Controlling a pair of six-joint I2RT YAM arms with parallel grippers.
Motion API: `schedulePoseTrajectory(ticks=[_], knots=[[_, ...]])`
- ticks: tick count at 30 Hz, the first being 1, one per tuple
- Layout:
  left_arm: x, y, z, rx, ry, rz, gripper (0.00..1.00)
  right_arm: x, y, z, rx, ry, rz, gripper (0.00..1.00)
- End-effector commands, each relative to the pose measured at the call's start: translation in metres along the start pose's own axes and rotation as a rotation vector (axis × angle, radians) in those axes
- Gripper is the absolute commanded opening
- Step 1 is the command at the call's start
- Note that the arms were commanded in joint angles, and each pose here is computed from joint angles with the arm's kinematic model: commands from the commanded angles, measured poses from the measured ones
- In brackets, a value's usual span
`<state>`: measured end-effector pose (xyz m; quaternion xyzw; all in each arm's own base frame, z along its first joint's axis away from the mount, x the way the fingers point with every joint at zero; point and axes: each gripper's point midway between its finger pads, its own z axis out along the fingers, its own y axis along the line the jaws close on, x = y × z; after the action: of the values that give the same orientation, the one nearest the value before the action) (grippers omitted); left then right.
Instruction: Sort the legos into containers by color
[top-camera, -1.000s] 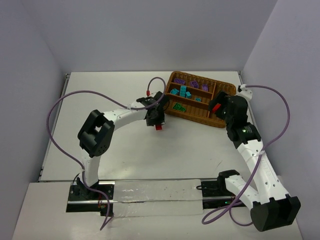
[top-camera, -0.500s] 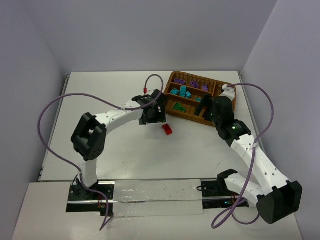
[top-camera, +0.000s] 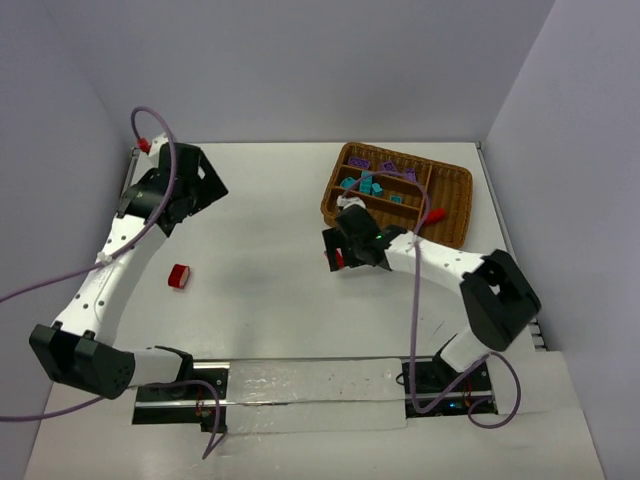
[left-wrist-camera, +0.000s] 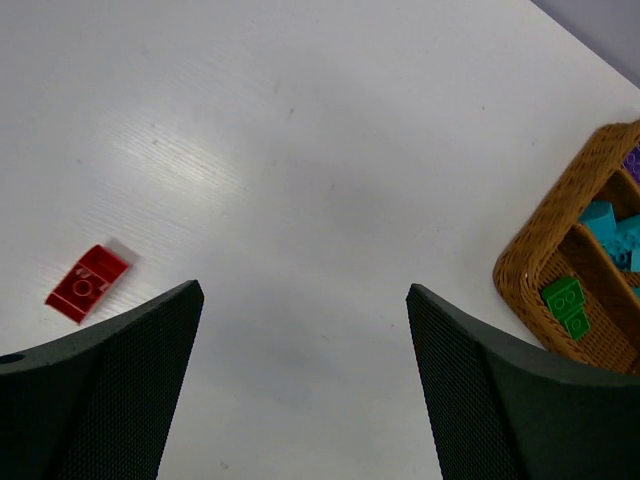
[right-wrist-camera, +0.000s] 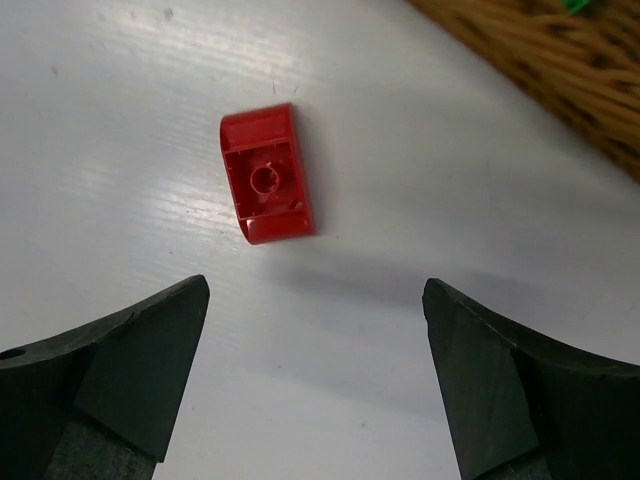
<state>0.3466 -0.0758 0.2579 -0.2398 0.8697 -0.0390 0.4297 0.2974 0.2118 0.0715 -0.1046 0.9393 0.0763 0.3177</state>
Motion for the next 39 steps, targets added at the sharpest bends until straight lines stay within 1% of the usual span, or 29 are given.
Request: schedulePoseTrajectory(ticks=[1, 4, 7, 12, 14, 17, 18, 19, 20, 21, 24, 27, 30, 32, 34, 35, 36, 39], knots=[[-0.006, 0.024, -0.006, -0.055, -0.013, 0.036, 0.91, -0.014, 0.021, 0.015, -0.022, 0.001, -0.089, 0.95], [-0.006, 0.028, -0.004, -0.06, -0.009, 0.032, 0.9, -0.009, 0.025, 0.03, -0.015, 0.028, -0.102, 0.94], [-0.003, 0.029, -0.002, -0.059, 0.001, 0.033, 0.91, -0.007, 0.026, 0.043, -0.001, 0.039, -0.105, 0.91], [0.0, 0.028, 0.003, -0.054, 0.012, 0.031, 0.91, -0.015, 0.029, 0.059, 0.024, 0.021, -0.1, 0.73], [0.0, 0.028, 0.004, -0.057, 0.012, 0.033, 0.91, -0.016, 0.03, 0.064, 0.032, 0.022, -0.1, 0.58], [0.0, 0.032, 0.005, -0.068, 0.008, 0.034, 0.91, -0.02, 0.029, 0.058, 0.04, 0.01, -0.092, 0.3], [-0.001, 0.033, 0.005, -0.071, 0.005, 0.033, 0.91, -0.023, 0.028, 0.053, 0.043, -0.003, -0.085, 0.18], [-0.002, 0.034, 0.006, -0.074, 0.004, 0.033, 0.91, -0.03, 0.027, 0.043, 0.042, -0.032, -0.072, 0.08], [-0.001, 0.036, 0.007, -0.078, 0.005, 0.033, 0.91, -0.037, 0.026, 0.032, 0.038, -0.065, -0.055, 0.04], [-0.001, 0.037, 0.008, -0.081, 0.008, 0.033, 0.91, -0.039, 0.024, 0.024, 0.04, -0.087, -0.041, 0.04], [-0.002, 0.04, 0.011, -0.083, 0.013, 0.029, 0.91, -0.074, 0.007, -0.021, 0.06, -0.233, 0.035, 0.04], [-0.004, 0.041, 0.012, -0.083, 0.012, 0.026, 0.91, -0.095, -0.027, -0.052, 0.098, -0.322, 0.15, 0.05], [-0.004, 0.043, 0.014, -0.08, 0.014, 0.026, 0.91, -0.104, -0.086, -0.074, 0.168, -0.401, 0.321, 0.07], [-0.004, 0.045, 0.015, -0.081, 0.015, 0.023, 0.91, -0.106, -0.118, -0.08, 0.216, -0.43, 0.4, 0.08], [-0.002, 0.047, 0.016, -0.078, 0.023, 0.022, 0.91, -0.103, -0.175, -0.086, 0.318, -0.45, 0.52, 0.08], [-0.002, 0.047, 0.017, -0.076, 0.023, 0.022, 0.91, -0.102, -0.193, -0.086, 0.35, -0.449, 0.556, 0.09], [-0.002, 0.047, 0.018, -0.075, 0.025, 0.022, 0.91, -0.1, -0.21, -0.086, 0.378, -0.447, 0.588, 0.09], [0.003, 0.05, 0.024, -0.087, 0.04, 0.025, 0.91, -0.101, -0.239, -0.078, 0.429, -0.43, 0.637, 0.1]])
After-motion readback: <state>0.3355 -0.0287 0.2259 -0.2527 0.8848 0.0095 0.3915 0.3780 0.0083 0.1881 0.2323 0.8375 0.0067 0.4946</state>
